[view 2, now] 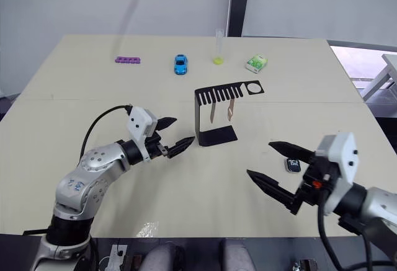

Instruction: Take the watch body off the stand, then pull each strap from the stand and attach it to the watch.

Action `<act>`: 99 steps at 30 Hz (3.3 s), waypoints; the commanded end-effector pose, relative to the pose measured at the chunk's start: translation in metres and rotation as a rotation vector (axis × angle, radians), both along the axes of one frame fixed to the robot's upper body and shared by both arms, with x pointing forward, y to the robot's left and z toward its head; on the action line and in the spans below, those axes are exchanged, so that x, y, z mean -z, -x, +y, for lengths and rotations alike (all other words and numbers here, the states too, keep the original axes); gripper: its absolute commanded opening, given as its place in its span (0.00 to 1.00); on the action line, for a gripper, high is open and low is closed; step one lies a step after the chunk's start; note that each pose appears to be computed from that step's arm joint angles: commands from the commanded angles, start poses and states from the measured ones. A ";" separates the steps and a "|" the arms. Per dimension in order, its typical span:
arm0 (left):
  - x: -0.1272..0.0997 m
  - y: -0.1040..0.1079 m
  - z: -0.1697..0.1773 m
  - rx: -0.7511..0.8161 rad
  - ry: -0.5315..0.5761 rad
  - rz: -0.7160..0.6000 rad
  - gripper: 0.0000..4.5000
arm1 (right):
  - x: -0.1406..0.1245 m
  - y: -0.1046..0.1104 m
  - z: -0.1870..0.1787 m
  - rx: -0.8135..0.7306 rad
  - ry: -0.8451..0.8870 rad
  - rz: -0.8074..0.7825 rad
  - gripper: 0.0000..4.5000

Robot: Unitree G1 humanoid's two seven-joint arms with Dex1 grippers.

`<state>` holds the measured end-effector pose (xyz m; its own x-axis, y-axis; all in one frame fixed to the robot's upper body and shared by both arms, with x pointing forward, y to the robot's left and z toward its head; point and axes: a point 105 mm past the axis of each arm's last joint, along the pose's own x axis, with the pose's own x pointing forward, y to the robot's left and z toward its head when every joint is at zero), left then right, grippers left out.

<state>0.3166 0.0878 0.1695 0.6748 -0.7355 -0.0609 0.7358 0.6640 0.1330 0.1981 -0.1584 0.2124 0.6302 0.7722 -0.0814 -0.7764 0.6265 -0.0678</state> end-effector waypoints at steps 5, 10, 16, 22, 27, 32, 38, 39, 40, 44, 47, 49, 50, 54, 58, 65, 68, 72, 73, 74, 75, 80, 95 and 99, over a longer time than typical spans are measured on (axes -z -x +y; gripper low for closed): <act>-0.008 -0.012 -0.017 -0.005 0.005 -0.064 1.00 | -0.004 -0.007 0.016 -0.023 -0.008 -0.033 1.00; -0.010 -0.024 -0.016 -0.062 0.005 -0.086 1.00 | -0.003 -0.009 0.018 -0.020 -0.012 -0.031 1.00; -0.005 -0.026 -0.025 -0.044 0.007 -0.094 0.83 | -0.003 -0.007 0.020 -0.027 -0.011 -0.033 1.00; -0.005 -0.031 -0.031 -0.027 0.009 -0.096 0.83 | -0.004 -0.008 0.016 -0.015 -0.005 -0.038 1.00; -0.007 -0.041 -0.029 -0.044 0.005 -0.104 0.83 | -0.004 -0.012 0.013 0.007 -0.004 -0.048 1.00; -0.007 -0.044 -0.030 -0.059 -0.010 -0.133 0.83 | -0.002 -0.012 0.012 0.017 -0.002 -0.048 1.00; -0.008 -0.044 -0.036 -0.038 0.001 -0.135 0.65 | -0.002 -0.013 0.012 0.023 -0.006 -0.052 1.00; -0.007 -0.044 -0.037 -0.034 0.001 -0.133 0.65 | -0.002 -0.013 0.012 0.024 -0.007 -0.053 1.00; -0.007 -0.045 -0.038 -0.031 0.001 -0.130 0.65 | -0.003 -0.013 0.012 0.025 -0.008 -0.054 1.00; -0.009 -0.051 -0.045 -0.030 0.006 -0.136 0.65 | -0.003 -0.015 0.011 0.029 -0.013 -0.057 1.00; -0.010 -0.052 -0.046 -0.036 0.003 -0.144 0.65 | -0.003 -0.016 0.011 0.031 -0.013 -0.060 1.00; -0.010 -0.052 -0.046 -0.039 0.001 -0.147 0.65 | -0.003 -0.017 0.011 0.032 -0.013 -0.062 1.00; -0.009 -0.052 -0.046 -0.039 0.001 -0.149 0.65 | -0.003 -0.017 0.011 0.032 -0.013 -0.062 1.00; -0.008 -0.047 -0.046 -0.072 0.012 -0.147 0.65 | -0.003 -0.018 0.009 0.044 -0.011 -0.067 1.00; -0.010 -0.046 -0.043 -0.117 0.026 -0.148 0.53 | -0.002 -0.017 0.009 0.050 -0.012 -0.066 1.00; -0.005 -0.048 -0.046 -0.117 0.015 -0.128 0.46 | -0.003 -0.020 0.008 0.057 -0.016 -0.070 1.00; -0.008 -0.050 -0.046 -0.122 0.018 -0.132 0.46 | -0.004 -0.022 0.007 0.060 -0.016 -0.074 1.00; -0.009 -0.050 -0.047 -0.123 0.021 -0.136 0.46 | -0.004 -0.022 0.007 0.063 -0.014 -0.078 1.00; -0.009 -0.050 -0.047 -0.121 0.023 -0.136 0.46 | -0.004 -0.023 0.007 0.065 -0.013 -0.079 1.00; -0.009 -0.049 -0.048 -0.120 0.024 -0.137 0.46 | -0.004 -0.023 0.007 0.066 -0.012 -0.080 1.00; -0.009 -0.049 -0.048 -0.118 0.025 -0.137 0.46 | -0.004 -0.022 0.007 0.066 -0.011 -0.080 1.00; -0.009 -0.048 -0.050 -0.115 0.029 -0.136 0.46 | -0.003 -0.021 0.007 0.066 -0.009 -0.076 1.00; -0.017 -0.051 -0.049 -0.153 0.030 -0.185 0.01 | -0.003 -0.020 0.008 0.060 -0.004 -0.075 1.00; -0.019 -0.055 -0.049 -0.178 0.041 -0.189 0.01 | -0.004 -0.021 0.008 0.068 -0.001 -0.080 1.00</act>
